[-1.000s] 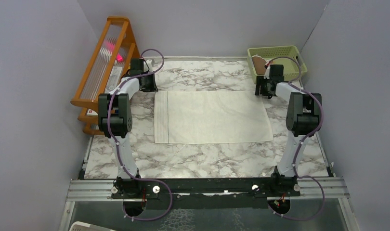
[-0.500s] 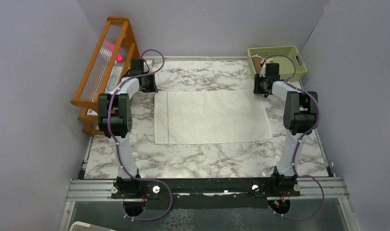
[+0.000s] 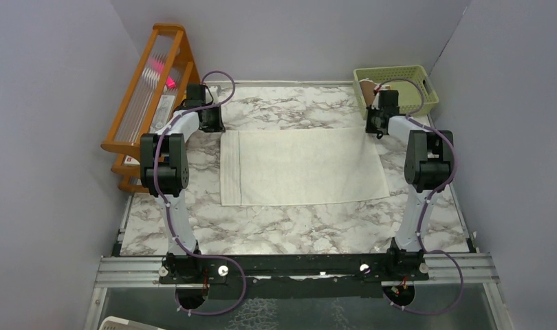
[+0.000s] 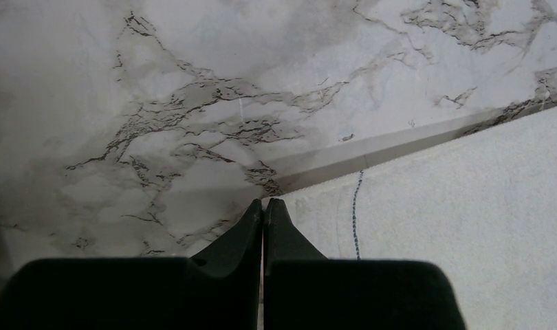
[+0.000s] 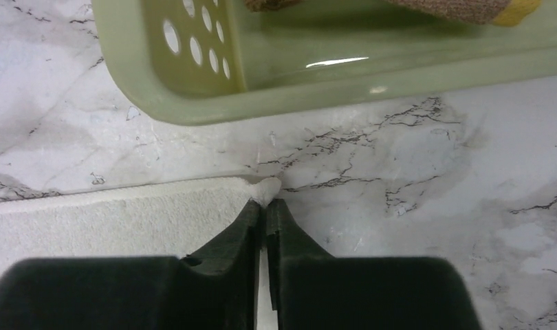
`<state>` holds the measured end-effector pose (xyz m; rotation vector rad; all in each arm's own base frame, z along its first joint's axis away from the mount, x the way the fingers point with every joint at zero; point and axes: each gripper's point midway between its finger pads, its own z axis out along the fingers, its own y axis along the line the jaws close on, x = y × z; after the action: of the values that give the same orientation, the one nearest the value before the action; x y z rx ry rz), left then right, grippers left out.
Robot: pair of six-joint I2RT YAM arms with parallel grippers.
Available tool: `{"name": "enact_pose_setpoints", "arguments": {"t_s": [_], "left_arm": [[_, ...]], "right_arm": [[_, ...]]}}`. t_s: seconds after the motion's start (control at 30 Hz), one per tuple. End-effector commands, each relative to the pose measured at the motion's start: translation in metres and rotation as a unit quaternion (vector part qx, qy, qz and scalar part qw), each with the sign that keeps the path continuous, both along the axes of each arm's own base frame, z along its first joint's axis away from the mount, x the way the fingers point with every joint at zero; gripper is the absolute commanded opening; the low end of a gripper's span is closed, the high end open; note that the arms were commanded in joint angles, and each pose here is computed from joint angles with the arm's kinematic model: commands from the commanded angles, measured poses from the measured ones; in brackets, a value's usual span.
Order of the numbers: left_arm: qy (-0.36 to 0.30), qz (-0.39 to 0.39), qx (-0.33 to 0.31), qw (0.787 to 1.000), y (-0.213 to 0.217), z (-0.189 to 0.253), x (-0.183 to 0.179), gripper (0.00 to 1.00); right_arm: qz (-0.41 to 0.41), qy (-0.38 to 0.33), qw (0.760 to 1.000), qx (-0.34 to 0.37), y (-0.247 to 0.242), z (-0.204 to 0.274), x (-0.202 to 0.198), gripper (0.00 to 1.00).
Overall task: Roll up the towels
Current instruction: Fold the towel at the center of the board.
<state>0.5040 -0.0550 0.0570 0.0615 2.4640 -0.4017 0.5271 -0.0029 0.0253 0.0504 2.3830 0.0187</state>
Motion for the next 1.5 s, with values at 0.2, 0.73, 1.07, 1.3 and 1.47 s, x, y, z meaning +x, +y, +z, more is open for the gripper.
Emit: {"name": "enact_pose_setpoints", "arguments": {"t_s": [0.2,0.73,1.07,1.3,1.47], "left_arm": [[-0.062,-0.001,0.014,0.998,0.007,0.042,0.039,0.0],[-0.152,-0.057,0.025,0.986,0.0,0.071,0.04,0.0],[-0.124,-0.063,-0.014,0.99,-0.015,0.036,-0.032,0.0],[-0.106,-0.049,-0.015,0.993,-0.013,0.032,-0.059,0.0],[-0.114,-0.036,-0.001,0.993,-0.007,0.044,-0.074,0.0]], "right_arm": [[-0.039,-0.078,0.995,0.042,0.004,0.068,-0.012,0.01],[-0.117,-0.1,0.988,0.03,-0.016,0.102,-0.026,0.01],[-0.117,-0.036,0.988,0.095,0.007,0.074,-0.087,0.01],[-0.115,-0.024,0.987,0.113,0.013,0.071,-0.121,0.01],[-0.13,-0.015,0.985,0.111,0.011,0.067,-0.135,0.01]]}}
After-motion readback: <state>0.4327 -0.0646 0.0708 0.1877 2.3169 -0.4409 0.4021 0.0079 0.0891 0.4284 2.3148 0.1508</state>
